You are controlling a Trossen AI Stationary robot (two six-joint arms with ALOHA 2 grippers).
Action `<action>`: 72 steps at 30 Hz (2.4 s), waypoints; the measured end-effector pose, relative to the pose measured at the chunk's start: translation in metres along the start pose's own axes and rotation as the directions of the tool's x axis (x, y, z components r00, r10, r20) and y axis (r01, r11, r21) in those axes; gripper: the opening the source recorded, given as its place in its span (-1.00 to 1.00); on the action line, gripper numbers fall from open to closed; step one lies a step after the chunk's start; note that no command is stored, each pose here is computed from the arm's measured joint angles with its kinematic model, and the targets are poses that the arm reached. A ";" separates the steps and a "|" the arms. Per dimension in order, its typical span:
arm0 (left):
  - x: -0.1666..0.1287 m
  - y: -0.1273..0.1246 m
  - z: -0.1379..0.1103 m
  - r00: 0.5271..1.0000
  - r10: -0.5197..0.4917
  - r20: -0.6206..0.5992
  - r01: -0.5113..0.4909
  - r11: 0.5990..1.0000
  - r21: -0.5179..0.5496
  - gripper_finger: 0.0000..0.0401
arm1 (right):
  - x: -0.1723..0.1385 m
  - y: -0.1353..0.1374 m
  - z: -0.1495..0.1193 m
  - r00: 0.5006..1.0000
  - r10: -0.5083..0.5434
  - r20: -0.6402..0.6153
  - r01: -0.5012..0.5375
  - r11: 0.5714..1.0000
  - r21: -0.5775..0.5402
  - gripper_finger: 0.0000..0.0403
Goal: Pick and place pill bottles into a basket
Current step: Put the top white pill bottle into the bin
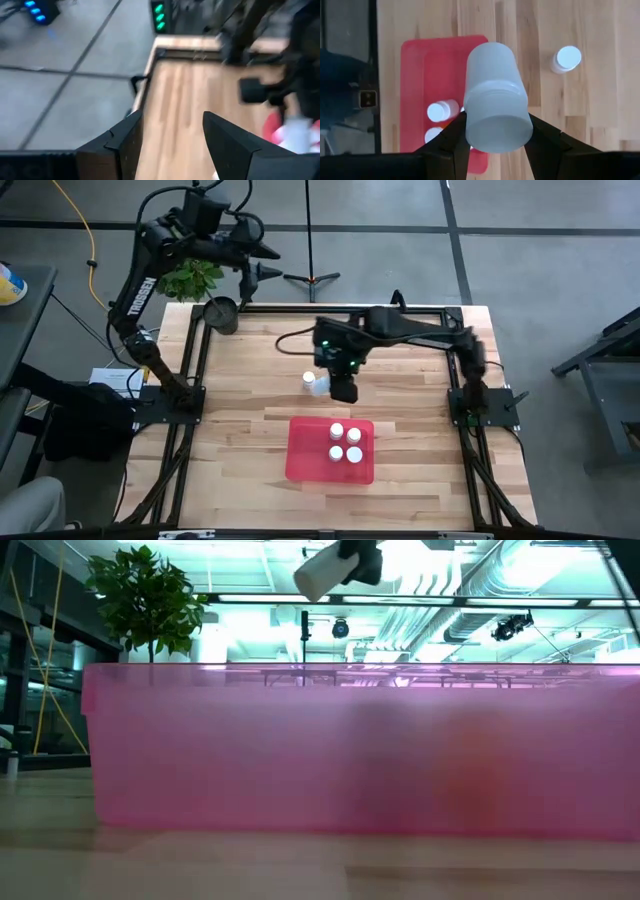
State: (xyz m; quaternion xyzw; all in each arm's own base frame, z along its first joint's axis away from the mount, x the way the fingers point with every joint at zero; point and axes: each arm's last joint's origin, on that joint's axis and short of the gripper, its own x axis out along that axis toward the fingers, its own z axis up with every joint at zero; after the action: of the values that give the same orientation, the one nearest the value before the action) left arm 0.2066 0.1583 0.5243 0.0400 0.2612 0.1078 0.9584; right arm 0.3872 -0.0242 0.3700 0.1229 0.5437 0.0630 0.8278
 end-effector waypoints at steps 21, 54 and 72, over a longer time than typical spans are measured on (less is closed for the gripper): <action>-0.053 -0.020 -0.012 0.975 0.202 -0.095 -0.199 0.979 0.045 0.18 | 0.068 0.023 -0.002 0.982 0.044 -0.185 -0.029 0.996 0.084 -0.29; -0.053 -0.020 -0.013 0.975 0.198 -0.097 -0.200 0.980 -0.012 0.18 | 0.137 0.122 -0.025 0.957 0.064 -0.283 -0.006 0.980 0.198 -0.29; -0.052 -0.020 -0.012 0.979 0.182 -0.088 -0.185 0.982 -0.028 0.18 | 0.157 0.143 -0.046 0.910 0.004 -0.414 0.135 0.942 0.306 -0.29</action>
State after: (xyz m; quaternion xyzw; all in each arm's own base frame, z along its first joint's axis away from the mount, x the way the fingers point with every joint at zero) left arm 0.1601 0.1269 0.5370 0.0420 0.2952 0.2023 0.9328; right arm 0.4122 0.1568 0.2522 0.2243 0.7115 -0.0320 0.6651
